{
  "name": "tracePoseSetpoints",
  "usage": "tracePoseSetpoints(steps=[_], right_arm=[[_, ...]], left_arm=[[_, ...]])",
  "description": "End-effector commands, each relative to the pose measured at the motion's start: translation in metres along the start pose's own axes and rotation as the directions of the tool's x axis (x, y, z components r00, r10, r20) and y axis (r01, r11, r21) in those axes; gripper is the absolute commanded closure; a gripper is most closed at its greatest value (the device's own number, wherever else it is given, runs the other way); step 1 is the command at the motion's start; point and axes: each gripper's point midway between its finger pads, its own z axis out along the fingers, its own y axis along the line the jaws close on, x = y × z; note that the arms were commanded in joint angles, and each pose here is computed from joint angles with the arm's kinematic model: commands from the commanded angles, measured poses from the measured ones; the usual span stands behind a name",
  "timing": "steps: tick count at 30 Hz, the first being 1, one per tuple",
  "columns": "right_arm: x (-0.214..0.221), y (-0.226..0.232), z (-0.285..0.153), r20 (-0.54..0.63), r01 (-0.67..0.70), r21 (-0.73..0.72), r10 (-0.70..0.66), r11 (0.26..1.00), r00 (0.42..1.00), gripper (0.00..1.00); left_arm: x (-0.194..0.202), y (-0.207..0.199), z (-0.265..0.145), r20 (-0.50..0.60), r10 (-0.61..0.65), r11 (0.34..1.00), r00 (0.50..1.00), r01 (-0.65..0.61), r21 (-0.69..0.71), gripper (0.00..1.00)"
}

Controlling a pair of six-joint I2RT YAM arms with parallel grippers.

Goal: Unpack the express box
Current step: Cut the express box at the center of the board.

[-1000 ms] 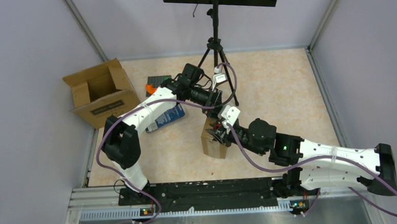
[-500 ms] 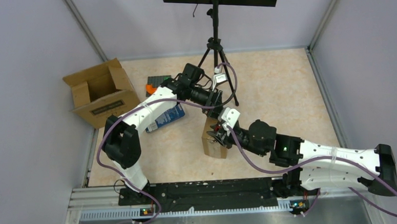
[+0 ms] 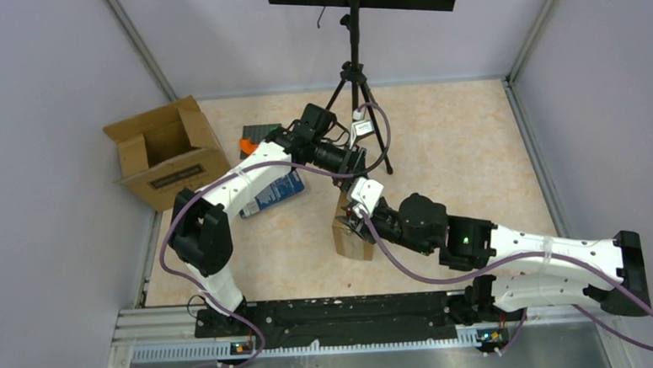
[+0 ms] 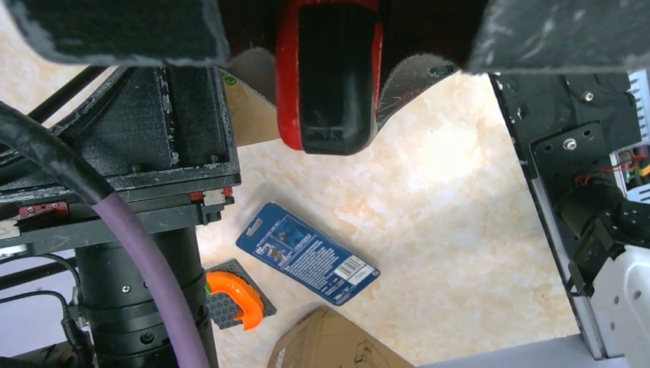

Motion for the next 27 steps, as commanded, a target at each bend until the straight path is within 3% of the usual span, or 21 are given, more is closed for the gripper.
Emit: tracePoseSetpoints(steps=[1, 9, 14, 20, 27], right_arm=[[-0.009, -0.004, -0.008, 0.006, 0.033, 0.012, -0.033, 0.999, 0.999, 1.00], [0.016, -0.001, -0.008, -0.038, 0.038, 0.006, -0.038, 0.999, 0.999, 1.00], [0.026, 0.014, -0.002, -0.040, -0.043, -0.038, 0.042, 0.998, 0.998, 1.00], [-0.009, 0.021, 0.011, 0.108, -0.222, -0.054, 0.227, 0.973, 0.968, 1.00], [-0.037, -0.001, 0.033, 0.210, -0.296, 0.071, 0.276, 0.953, 0.938, 1.00]], left_arm=[[0.046, 0.073, 0.006, -0.092, -0.134, 0.964, 0.987, 0.108, -0.243, 0.17], [0.047, 0.073, 0.006, -0.093, -0.135, 0.963, 0.986, 0.109, -0.245, 0.17], [0.043, 0.073, 0.006, -0.088, -0.131, 0.964, 0.988, 0.106, -0.245, 0.16], [0.032, 0.073, 0.007, -0.081, -0.129, 0.963, 0.988, 0.105, -0.246, 0.16], [0.017, 0.072, 0.003, -0.058, -0.127, 0.956, 0.990, 0.106, -0.272, 0.13]])
